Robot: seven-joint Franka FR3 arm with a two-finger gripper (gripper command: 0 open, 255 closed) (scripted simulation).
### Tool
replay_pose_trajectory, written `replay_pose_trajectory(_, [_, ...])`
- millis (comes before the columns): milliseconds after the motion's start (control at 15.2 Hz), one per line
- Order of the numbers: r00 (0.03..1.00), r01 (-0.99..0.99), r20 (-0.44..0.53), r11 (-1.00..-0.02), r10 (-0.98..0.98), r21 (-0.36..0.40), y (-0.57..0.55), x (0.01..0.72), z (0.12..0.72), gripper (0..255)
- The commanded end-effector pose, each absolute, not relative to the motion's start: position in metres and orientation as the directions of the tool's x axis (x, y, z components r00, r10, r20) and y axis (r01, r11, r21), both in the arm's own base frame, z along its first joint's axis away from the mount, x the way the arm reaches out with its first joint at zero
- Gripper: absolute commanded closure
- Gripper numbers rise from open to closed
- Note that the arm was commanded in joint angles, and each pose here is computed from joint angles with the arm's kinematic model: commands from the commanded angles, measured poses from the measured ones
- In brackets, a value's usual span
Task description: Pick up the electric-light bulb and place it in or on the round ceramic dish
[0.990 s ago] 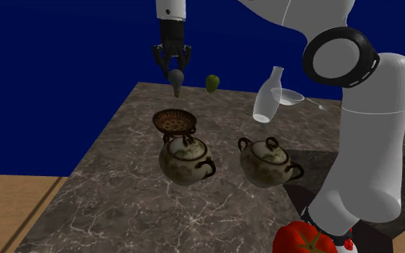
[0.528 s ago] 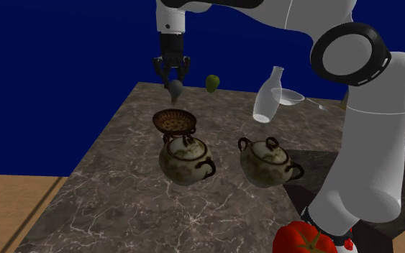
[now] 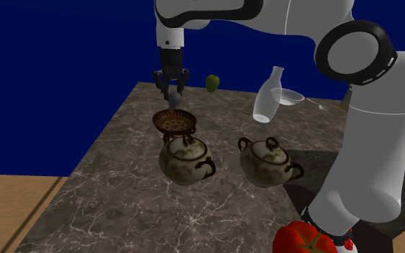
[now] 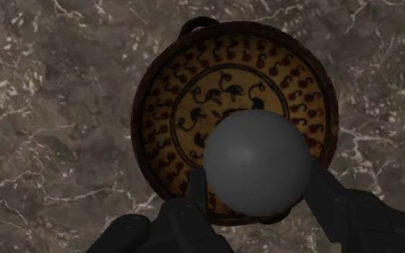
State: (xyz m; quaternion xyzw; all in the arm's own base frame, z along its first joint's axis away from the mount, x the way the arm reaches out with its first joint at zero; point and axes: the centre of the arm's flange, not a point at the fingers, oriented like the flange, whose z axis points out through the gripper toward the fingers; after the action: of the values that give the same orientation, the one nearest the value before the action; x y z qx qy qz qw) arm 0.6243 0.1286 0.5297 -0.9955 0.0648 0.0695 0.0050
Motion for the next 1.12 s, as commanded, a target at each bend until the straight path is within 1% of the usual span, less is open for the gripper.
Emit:
replay_pose_trajectory(0, [0.982, -0.130, -0.138, -0.992, -0.128, -0.001, 0.129, 0.624, 0.520, 255])
replay_pose_trajectory(462, [0.982, -0.130, -0.138, -0.992, -0.128, -0.001, 0.129, 0.624, 0.520, 255])
replay_pose_trajectory(528, [0.982, -0.130, -0.138, -0.992, -0.128, -0.001, 0.129, 0.624, 0.520, 0])
replay_pose_trajectory(858, [0.982, -0.130, -0.138, -0.992, -0.128, -0.001, 0.129, 0.624, 0.520, 0])
replay_pose_trajectory(1056, [0.982, -0.130, -0.138, -0.992, -0.128, -0.001, 0.128, 0.630, 0.559, 0])
